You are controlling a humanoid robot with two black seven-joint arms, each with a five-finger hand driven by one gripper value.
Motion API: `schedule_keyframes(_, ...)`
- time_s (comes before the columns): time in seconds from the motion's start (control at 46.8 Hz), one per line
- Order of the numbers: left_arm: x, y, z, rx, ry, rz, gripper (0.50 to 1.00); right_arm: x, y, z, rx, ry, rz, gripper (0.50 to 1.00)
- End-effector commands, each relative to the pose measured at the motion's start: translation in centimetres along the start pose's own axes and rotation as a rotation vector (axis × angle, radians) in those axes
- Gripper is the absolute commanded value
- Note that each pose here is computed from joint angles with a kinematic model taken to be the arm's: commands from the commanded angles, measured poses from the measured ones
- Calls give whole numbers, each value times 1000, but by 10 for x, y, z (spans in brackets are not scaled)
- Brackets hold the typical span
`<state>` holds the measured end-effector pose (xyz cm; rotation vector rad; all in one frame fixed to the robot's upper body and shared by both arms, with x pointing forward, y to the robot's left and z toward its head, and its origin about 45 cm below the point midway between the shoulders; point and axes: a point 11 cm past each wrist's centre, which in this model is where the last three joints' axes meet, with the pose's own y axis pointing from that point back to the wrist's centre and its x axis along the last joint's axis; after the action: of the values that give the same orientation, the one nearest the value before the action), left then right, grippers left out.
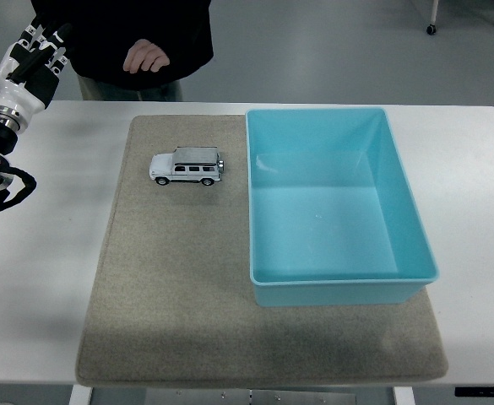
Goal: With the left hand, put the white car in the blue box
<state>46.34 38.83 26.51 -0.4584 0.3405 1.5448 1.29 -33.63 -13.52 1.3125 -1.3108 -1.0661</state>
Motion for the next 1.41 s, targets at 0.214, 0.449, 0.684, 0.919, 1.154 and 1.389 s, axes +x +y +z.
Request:
schedule_keyframes(0.214,-2,0,1,-1,14,-32,999,0,0,0,0,0,0,936)
schedule_keyframes(0.449,-5,1,0,1,23,-62,999,0,0,0,0,0,0,936)
schedule_keyframes(0.684,-8,0,-3,8,17,-71,999,0,0,0,0,0,0,936)
schedule_keyframes(0.919,-12,-1,-6,12,26,-81,999,0,0,0,0,1,0,936)
schedule_keyframes(1.154,-14,0,-6,11,39,-113,999,0,0,0,0,0,0,936)
schedule_keyframes(1.389,-13,1,-7,8,40,-111,996,0,0,0,0,0,0,936)
